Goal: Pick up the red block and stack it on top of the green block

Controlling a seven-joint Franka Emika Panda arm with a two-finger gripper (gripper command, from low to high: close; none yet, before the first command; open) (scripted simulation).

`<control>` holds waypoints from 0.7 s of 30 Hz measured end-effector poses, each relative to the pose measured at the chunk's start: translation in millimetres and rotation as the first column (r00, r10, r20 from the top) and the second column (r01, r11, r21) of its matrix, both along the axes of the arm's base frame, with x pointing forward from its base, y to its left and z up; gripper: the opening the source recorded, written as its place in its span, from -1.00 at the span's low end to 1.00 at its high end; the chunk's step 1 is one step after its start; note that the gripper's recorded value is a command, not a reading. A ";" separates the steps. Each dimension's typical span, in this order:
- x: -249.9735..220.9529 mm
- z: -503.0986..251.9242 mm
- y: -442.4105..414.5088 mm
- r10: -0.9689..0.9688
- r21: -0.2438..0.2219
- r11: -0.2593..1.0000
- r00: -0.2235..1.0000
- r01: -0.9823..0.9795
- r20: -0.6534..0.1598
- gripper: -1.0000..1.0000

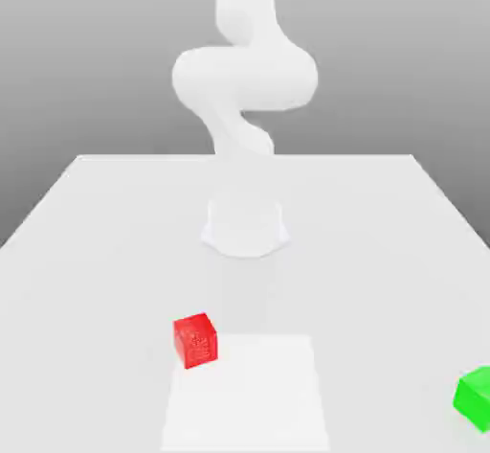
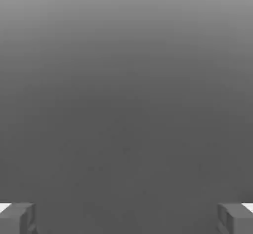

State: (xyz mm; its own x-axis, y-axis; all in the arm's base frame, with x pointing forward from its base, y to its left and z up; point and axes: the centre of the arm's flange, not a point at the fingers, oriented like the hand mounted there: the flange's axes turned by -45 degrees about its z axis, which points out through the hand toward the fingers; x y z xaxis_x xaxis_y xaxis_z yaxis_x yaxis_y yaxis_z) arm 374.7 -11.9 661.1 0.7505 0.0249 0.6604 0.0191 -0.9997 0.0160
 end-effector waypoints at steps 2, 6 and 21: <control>21.7 -49.5 -10.3 0.030 -0.023 0.999 0.997 -0.032 -0.076 0.00; 45.8 -149.1 -27.3 0.089 -0.056 0.993 0.971 -0.104 -0.224 0.00; -29.3 -480.6 -59.4 0.294 -0.003 0.920 0.694 -0.392 -0.657 0.00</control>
